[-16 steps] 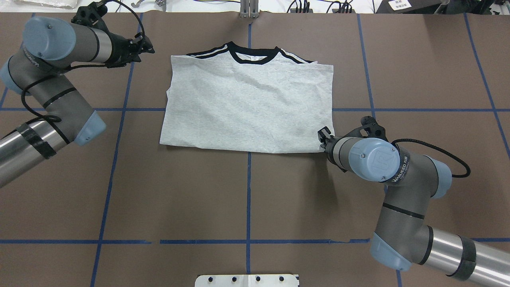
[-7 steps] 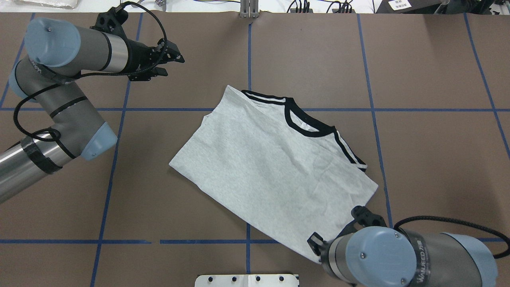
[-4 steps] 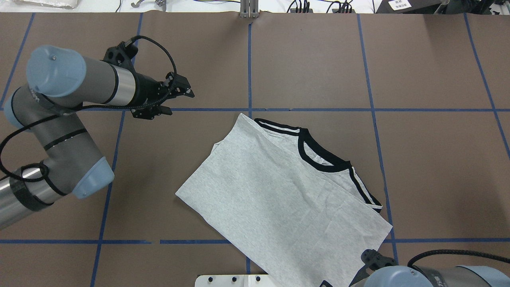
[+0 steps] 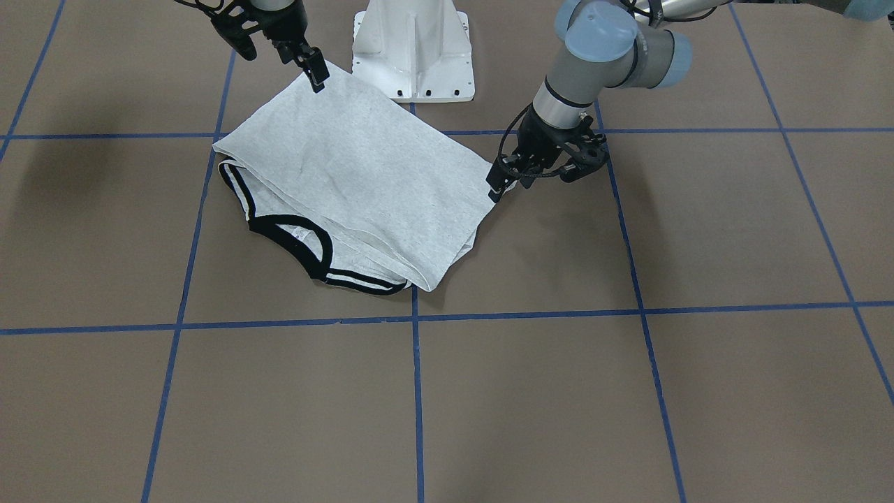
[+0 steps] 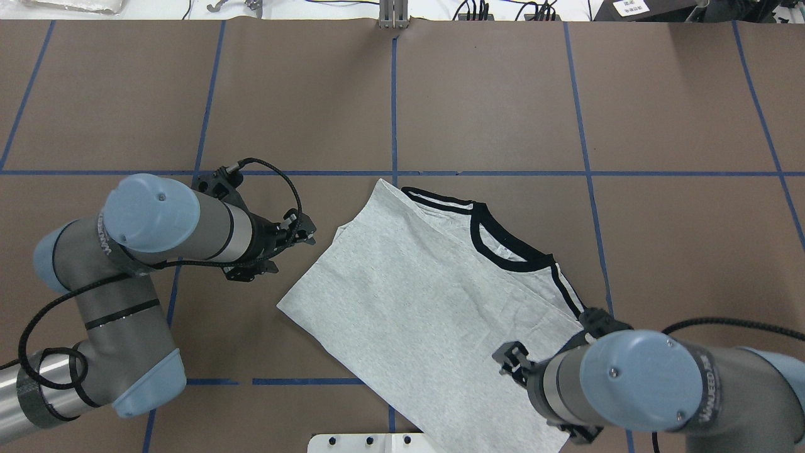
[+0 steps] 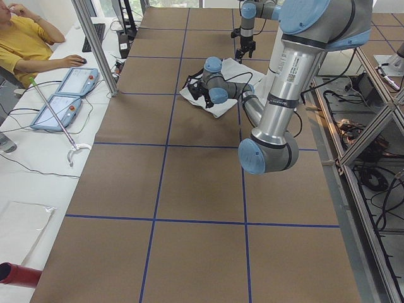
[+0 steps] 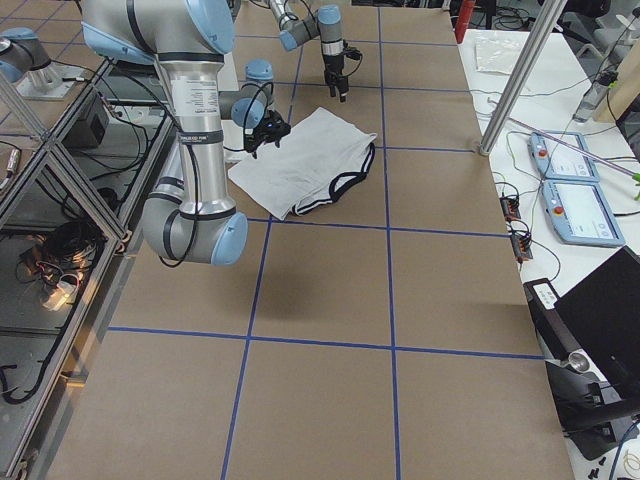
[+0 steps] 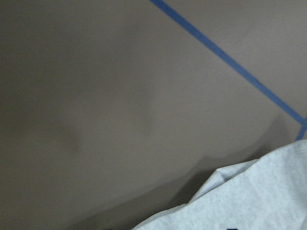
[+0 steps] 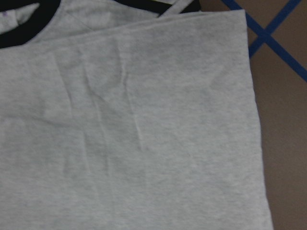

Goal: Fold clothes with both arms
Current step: 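Straighten the shirt with the right gripper while the left gripper moves to its far edge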

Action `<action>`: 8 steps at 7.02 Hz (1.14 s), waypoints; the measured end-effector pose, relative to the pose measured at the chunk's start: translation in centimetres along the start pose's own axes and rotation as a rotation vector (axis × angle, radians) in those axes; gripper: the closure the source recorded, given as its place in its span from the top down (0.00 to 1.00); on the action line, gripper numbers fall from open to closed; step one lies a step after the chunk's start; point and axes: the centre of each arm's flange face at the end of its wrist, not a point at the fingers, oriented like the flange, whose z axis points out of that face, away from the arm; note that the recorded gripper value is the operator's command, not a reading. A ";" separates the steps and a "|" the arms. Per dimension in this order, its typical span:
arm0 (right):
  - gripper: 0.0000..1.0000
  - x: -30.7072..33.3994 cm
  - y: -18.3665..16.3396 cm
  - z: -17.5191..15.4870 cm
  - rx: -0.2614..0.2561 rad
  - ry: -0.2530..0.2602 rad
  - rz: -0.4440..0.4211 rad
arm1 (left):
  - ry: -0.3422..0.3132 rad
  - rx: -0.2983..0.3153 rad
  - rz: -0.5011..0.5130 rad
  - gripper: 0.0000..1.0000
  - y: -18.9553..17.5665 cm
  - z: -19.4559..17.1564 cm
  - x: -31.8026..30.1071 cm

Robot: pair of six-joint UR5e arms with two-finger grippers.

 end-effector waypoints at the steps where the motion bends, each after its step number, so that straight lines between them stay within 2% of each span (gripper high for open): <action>1: 1.00 -3.0 -2.0 -0.4 0.034 -0.043 0.016 | -0.025 0.004 -0.003 0.83 0.8 1.0 -1.1; 3: 1.00 -6.4 -4.3 -0.4 0.076 -0.075 0.019 | -0.081 0.005 -0.007 0.79 2.5 2.6 -2.5; 6: 1.00 -7.4 -4.8 -0.6 0.086 -0.086 -0.002 | -0.114 0.010 0.008 0.52 4.3 4.0 -3.4; 7: 1.00 -7.7 -4.5 -0.9 0.082 -0.095 -0.008 | -0.117 0.010 0.015 0.22 4.4 4.2 -3.6; 8: 1.00 -8.1 -4.2 -1.3 0.076 -0.105 -0.012 | -0.121 0.009 0.019 0.00 4.4 4.2 -3.6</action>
